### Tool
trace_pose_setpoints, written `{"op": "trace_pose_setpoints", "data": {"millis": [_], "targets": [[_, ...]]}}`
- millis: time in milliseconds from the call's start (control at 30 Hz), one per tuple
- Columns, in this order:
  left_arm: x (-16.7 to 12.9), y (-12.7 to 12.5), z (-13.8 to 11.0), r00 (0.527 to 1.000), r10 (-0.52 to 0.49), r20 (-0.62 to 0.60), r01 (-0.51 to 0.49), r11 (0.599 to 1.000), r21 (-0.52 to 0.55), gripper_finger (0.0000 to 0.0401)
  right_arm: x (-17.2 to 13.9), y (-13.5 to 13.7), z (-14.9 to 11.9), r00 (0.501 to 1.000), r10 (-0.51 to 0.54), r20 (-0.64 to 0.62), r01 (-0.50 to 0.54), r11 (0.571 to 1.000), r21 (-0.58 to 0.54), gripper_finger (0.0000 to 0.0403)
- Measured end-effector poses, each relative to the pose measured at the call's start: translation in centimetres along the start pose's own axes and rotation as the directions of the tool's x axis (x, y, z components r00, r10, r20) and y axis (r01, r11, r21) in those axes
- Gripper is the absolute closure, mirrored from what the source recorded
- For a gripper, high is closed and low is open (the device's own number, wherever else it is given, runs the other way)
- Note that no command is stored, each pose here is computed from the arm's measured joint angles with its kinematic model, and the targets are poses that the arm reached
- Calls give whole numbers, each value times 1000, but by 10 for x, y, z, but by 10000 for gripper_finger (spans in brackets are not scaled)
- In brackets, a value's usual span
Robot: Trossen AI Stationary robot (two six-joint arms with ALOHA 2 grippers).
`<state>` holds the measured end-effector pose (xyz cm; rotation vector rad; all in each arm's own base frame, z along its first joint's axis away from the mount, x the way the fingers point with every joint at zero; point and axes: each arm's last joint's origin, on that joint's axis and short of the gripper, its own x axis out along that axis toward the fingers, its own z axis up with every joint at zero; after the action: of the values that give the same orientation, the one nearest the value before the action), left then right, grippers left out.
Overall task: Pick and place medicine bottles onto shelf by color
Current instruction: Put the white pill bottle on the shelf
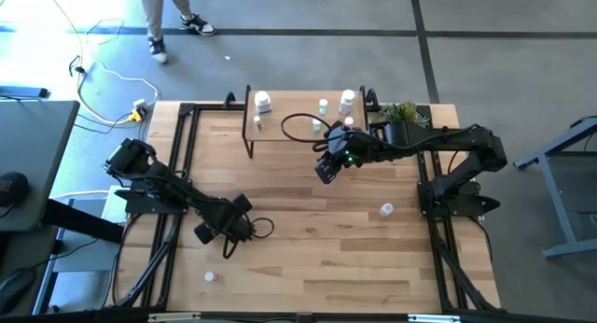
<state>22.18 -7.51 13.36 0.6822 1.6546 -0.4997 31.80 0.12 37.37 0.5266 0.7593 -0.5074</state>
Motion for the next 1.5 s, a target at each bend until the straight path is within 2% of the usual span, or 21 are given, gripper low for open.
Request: {"op": "trace_pose_setpoints", "data": {"millis": [167, 433, 633, 767, 867, 967, 1100, 1267, 1500], "targets": [[0, -1, 0, 1000, -26, 8, 27, 999, -37, 269, 0, 0, 0, 1000, 0, 0, 0, 1000, 2, 245], [-2, -1, 0, 999, -41, 18, 43, 991, -125, 267, -1, 5, -3, 999, 30, -14, -30, 1000, -1, 245], [-20, 1, 2, 993, -38, 112, 60, 979, -196, 267, -4, 15, -9, 997, 73, -4, -73, 997, -23, 245], [-39, 8, 3, 978, 6, 211, 52, 961, -272, 267, -7, 24, -12, 994, 110, 9, -110, 994, -17, 245], [-52, 18, 2, 948, 75, 309, 43, 932, -359, 267, -9, 28, -15, 992, 126, 7, -126, 992, -8, 245], [-66, 27, -3, 906, 165, 389, 35, 888, -458, 267, -10, 31, -18, 991, 135, 4, -135, 991, 2, 245], [-83, 38, -10, 833, 271, 483, 72, 812, -579, 267, -11, 33, -20, 990, 140, 2, -140, 990, 1, 245], [-104, 49, -18, 712, 417, 565, 129, 713, -689, 267, -11, 33, -19, 990, 143, 8, -143, 989, -24, 245], [-129, 67, -26, 520, 590, 617, 216, 608, -764, 267, -8, 28, -9, 988, 149, 48, -139, 977, -164, 245]]}}
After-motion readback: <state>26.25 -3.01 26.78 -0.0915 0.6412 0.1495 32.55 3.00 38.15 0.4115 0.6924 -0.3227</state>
